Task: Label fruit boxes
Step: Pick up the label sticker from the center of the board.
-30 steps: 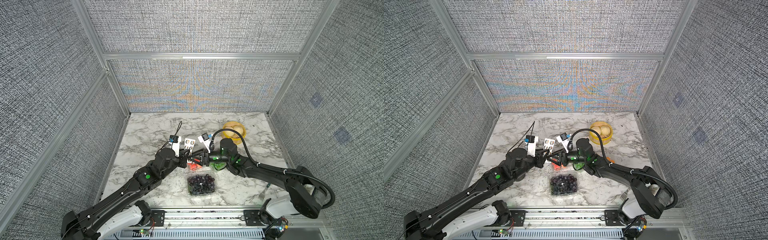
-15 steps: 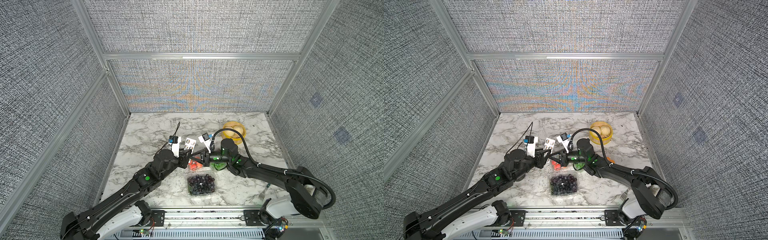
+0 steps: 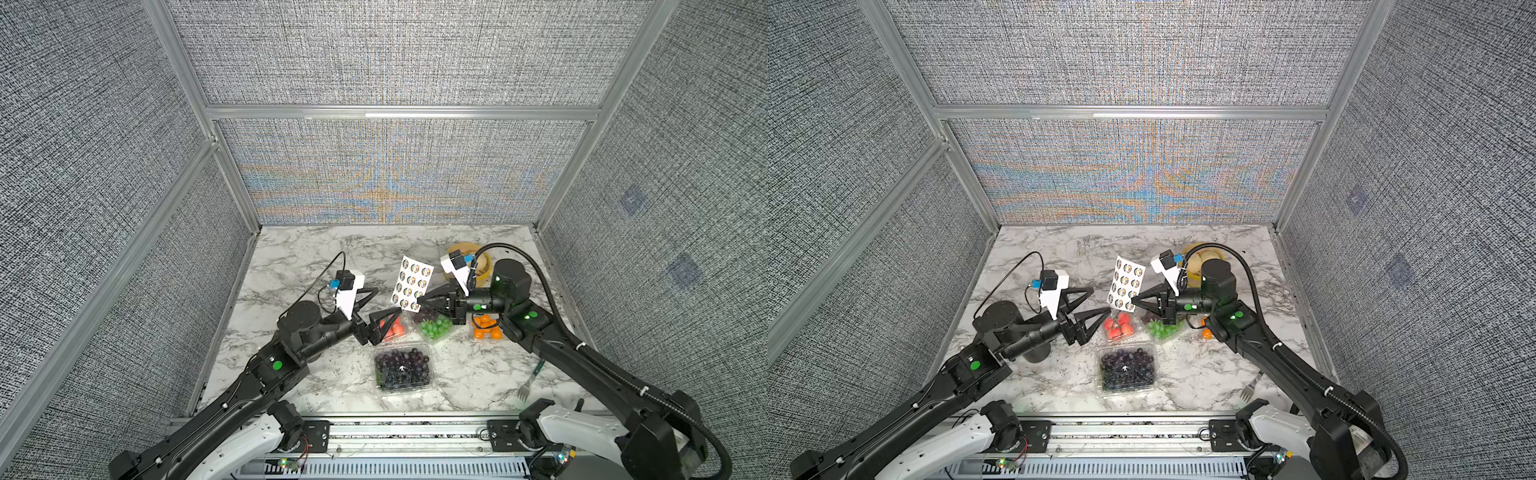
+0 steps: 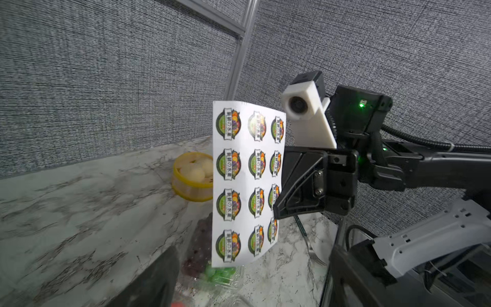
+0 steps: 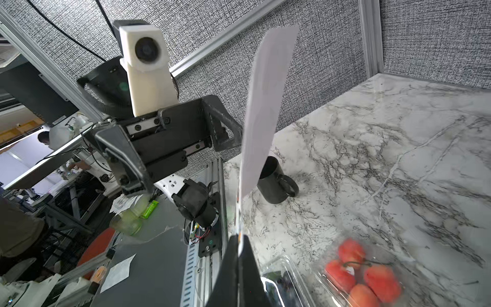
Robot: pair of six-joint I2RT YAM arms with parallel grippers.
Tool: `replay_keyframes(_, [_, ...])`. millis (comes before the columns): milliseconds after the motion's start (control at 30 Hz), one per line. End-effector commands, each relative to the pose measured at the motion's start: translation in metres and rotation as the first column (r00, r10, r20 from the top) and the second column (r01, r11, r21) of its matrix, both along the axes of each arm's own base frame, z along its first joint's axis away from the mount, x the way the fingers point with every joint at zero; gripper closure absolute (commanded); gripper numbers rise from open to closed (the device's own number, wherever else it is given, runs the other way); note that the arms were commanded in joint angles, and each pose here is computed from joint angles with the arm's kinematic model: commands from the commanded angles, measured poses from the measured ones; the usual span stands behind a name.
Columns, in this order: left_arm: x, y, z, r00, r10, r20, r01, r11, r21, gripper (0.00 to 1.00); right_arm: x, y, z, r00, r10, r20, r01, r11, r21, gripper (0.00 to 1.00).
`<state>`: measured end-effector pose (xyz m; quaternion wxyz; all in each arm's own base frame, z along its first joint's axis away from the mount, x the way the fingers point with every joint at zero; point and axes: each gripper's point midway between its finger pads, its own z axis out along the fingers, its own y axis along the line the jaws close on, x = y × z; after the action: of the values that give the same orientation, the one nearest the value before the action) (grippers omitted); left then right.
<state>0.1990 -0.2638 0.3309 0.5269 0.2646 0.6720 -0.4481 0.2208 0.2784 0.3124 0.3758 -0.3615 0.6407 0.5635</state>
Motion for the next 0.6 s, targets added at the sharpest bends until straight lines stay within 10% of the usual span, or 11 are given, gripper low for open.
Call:
replay_keyframes(0, [-0.001,-0.014,0.024,0.989,-0.122,0.089,0.126,0.991,-0.041,0.09,-0.013,-0.005,0.006,0.991,0.126,0.044,-0.127,0.992,0.025,1.0])
replay_keyframes(367, [0.022,-0.028,0.037,0.967,-0.229,0.112,0.243,0.961,-0.132,0.09,-0.026,-0.007,0.016,0.953,0.272,0.135,-0.281,0.958,0.05,1.0])
replay_keyframes(567, [0.011,-0.03,0.05,0.936,-0.32,0.148,0.345,0.92,-0.185,0.34,-0.025,-0.006,0.011,0.948,0.294,0.125,-0.301,0.953,0.041,1.0])
